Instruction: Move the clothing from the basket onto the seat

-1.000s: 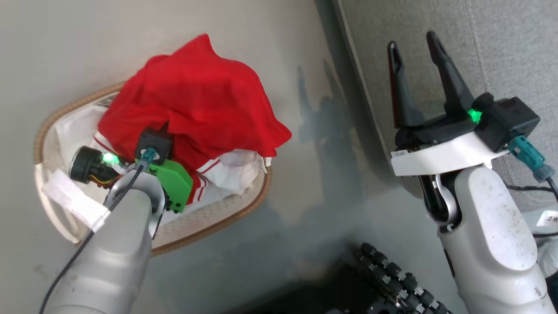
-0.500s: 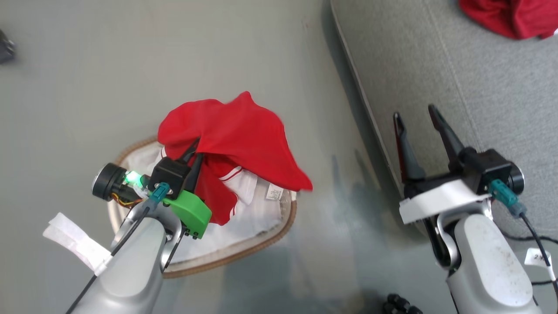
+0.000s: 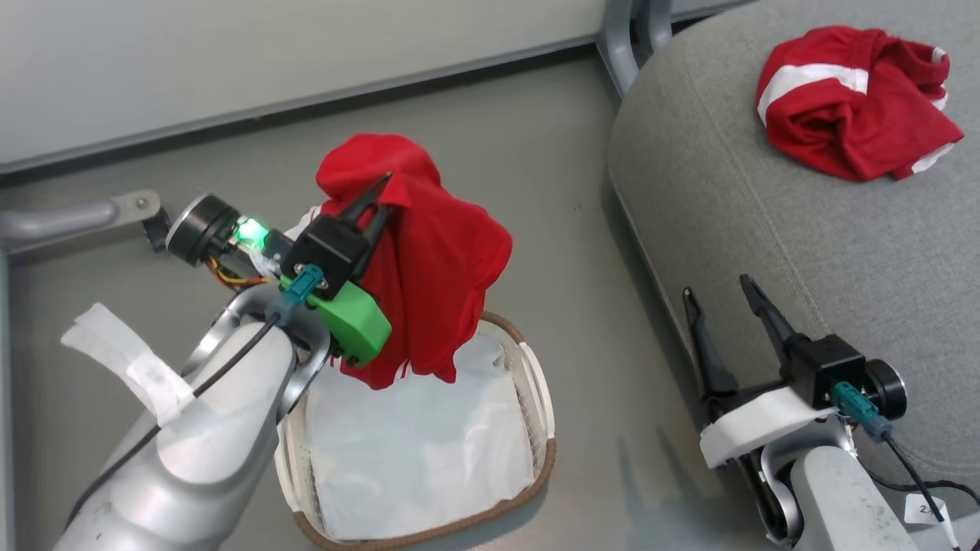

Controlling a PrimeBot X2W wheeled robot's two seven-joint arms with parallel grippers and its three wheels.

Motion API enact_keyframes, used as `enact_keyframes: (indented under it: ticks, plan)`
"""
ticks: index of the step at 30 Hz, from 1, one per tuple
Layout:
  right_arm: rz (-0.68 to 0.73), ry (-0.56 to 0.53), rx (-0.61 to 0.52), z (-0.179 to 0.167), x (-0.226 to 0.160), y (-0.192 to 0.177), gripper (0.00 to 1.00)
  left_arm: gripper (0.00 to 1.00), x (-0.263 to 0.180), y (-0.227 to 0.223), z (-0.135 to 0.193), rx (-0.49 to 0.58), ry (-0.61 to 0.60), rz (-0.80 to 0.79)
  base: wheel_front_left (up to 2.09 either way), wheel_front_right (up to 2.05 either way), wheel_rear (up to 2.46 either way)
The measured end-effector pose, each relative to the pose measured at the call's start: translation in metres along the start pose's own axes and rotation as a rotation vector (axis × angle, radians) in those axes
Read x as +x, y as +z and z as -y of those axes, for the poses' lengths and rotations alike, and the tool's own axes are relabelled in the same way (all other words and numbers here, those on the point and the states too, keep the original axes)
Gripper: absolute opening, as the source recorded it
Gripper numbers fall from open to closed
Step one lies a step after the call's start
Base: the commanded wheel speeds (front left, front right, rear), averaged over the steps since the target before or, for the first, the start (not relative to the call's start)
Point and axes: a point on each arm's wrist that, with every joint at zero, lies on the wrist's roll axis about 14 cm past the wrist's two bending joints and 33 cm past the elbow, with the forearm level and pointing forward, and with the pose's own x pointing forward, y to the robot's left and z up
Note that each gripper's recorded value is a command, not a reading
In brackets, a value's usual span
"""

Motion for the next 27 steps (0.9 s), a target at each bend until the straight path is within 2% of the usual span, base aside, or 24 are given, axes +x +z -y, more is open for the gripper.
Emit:
enact_keyframes:
  ticks: [5,12,19,27]
  plan:
    - [0.067,0.088,-0.026,-0.029,-0.004,0.025,1.0,0.0,0.001,0.08,-0.013,0.106,0.018,0.137,0.0,0.0,0.0]
    - [0.205,0.242,-0.059,-0.079,0.0,0.075,1.0,0.0,-0.003,0.154,-0.013,0.182,0.027,0.251,0.0,0.0,0.0]
    - [0.306,0.369,-0.048,-0.12,-0.008,0.111,1.0,0.0,-0.004,0.183,-0.002,0.199,0.024,0.274,0.0,0.0,0.0]
    - [0.385,0.49,-0.021,-0.156,-0.012,0.143,1.0,0.0,0.001,0.177,-0.004,0.184,0.06,0.216,0.0,0.0,0.0]
